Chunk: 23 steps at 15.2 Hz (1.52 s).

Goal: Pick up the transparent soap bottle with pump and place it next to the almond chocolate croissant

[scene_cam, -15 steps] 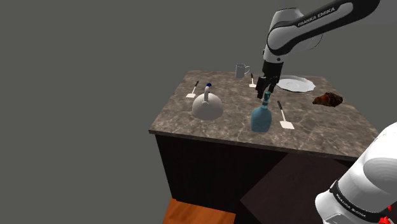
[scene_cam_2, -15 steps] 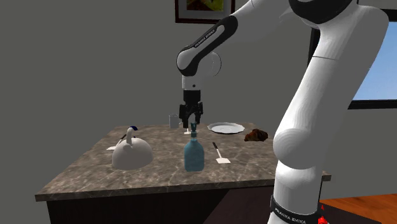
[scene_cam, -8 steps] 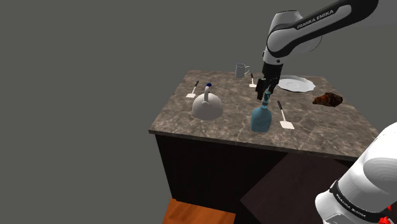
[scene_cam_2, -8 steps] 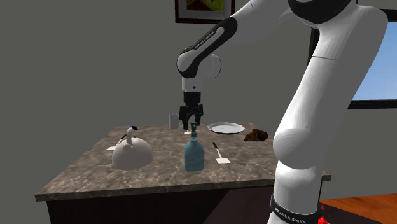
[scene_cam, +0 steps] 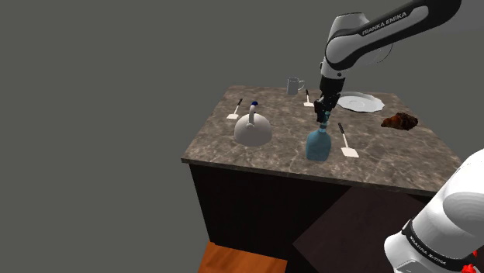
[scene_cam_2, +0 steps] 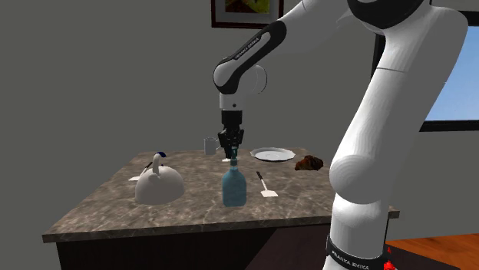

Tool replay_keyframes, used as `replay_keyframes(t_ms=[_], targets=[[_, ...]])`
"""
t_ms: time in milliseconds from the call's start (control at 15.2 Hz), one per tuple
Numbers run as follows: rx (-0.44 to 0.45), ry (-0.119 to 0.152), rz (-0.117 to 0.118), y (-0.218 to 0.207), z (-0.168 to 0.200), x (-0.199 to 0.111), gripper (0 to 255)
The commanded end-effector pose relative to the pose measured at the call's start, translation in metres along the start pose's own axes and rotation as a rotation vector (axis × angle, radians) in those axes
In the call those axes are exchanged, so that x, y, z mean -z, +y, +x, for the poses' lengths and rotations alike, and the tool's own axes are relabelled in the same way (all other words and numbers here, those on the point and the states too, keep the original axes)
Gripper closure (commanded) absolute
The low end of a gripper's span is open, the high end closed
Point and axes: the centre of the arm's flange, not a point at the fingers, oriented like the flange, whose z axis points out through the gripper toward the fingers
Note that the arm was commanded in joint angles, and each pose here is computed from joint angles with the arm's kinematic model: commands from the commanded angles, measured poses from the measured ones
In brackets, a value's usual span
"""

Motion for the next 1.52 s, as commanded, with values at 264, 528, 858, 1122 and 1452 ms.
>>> replay_keyframes(t_ms=[264,528,858,1122,1452], targets=[[0.0,0.0,0.0,-0.001,0.0,0.01,255],[0.0,0.0,0.0,-0.002,-0.001,0.032,255],[0.0,0.0,0.0,-0.003,-0.001,0.058,255],[0.0,0.0,0.0,-0.004,-0.001,0.079,255],[0.0,0.0,0.0,-0.005,-0.002,0.105,255]])
